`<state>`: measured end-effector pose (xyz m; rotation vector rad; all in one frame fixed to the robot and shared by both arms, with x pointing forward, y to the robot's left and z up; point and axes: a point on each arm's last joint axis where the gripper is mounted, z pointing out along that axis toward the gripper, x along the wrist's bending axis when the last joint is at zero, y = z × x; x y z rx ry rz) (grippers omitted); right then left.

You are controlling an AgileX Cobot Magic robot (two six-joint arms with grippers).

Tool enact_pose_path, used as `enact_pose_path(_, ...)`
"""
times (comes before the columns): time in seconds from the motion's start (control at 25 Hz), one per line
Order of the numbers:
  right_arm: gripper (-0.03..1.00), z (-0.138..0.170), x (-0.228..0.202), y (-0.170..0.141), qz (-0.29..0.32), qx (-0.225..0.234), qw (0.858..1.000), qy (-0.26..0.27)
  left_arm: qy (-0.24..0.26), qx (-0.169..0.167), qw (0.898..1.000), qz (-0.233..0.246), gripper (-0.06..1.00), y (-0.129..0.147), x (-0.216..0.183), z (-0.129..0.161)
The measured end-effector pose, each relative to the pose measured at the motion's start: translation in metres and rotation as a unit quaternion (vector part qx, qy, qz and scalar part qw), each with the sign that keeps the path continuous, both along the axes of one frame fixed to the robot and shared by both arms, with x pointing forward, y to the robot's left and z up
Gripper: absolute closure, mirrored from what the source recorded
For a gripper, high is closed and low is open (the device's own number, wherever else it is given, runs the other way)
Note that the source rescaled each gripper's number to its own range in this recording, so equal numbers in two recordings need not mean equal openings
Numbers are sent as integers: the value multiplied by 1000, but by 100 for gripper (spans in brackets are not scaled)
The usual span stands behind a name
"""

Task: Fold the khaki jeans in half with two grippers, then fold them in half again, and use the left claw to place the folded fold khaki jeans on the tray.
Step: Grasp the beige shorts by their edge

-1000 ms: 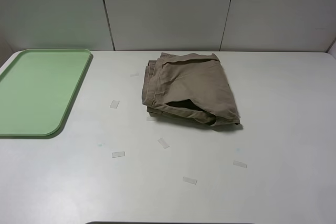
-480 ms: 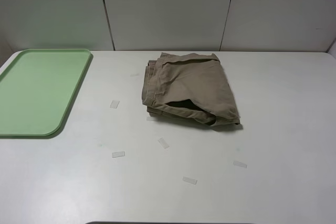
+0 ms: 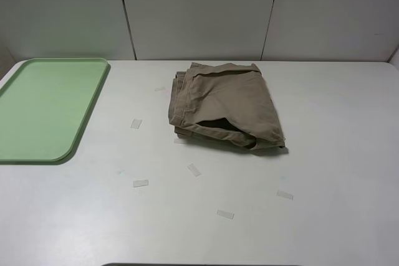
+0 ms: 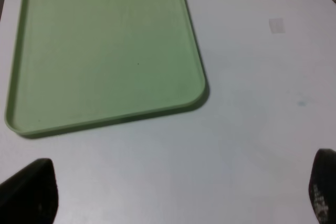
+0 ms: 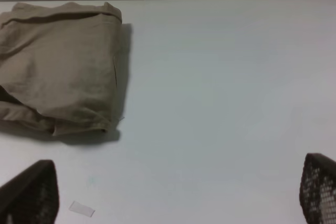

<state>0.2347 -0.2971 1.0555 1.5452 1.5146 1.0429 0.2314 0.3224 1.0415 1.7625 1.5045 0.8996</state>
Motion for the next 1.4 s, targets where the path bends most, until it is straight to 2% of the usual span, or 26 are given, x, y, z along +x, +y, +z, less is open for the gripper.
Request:
enact_pose_path(0.24, -3, 0, 0, -1, -2, -10, 1000, 0, 0, 0, 1000, 0, -4, 0, 0, 0)
enact_pose_path(0.48, -3, 0, 0, -4, 0, -50, 999, -1, 0, 0, 1000, 0, -4, 0, 0, 0)
enact_pose_path(1.4, -3, 0, 0, -4, 1, -53, 999, -1, 0, 0, 1000, 0, -4, 0, 0, 0)
